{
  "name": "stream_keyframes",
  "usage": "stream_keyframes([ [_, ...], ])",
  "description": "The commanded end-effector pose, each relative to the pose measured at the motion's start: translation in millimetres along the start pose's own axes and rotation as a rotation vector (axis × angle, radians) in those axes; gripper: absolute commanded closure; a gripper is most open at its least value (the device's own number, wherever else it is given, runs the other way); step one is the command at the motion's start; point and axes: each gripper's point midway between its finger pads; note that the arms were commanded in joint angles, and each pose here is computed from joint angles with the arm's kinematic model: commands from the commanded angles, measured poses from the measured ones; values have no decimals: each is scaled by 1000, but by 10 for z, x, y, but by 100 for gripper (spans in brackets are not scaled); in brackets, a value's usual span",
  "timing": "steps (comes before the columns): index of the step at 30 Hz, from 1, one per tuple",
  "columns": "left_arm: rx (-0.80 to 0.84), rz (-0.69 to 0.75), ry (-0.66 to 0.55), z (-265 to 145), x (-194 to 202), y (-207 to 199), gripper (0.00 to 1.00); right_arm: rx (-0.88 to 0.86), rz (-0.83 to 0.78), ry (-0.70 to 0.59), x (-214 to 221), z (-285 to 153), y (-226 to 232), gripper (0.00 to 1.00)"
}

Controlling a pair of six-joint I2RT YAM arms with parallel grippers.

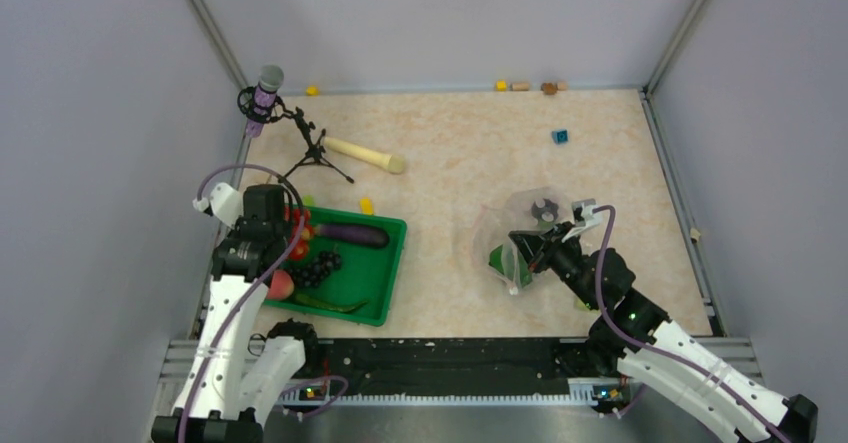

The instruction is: Place the food in the zip-top bag and seal the zipper

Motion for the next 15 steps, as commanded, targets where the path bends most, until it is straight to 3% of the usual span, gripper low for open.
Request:
stream_keyframes([
  [1,158,-24,-39,-213,-209,-243,100,-25,4,-69,-260,9,126,100],
  [7,291,2,-31,-380,-284,-465,100,-23,4,-60,-230,30,118,100],
  [11,539,63,44,-625,-192,-861,100,-22,1,-51,-215,43,119,100],
  [15,694,66,41,-880,-251,-1060,100,-24,1,-50,-212,43,122,100],
])
Point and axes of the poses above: each gripper's point midway between its finger pads, its own z axis out along the fingers, its own y axis along the line the jaws close on, x = y × z, and after that the axes turned 2 degrees about z, right-handed
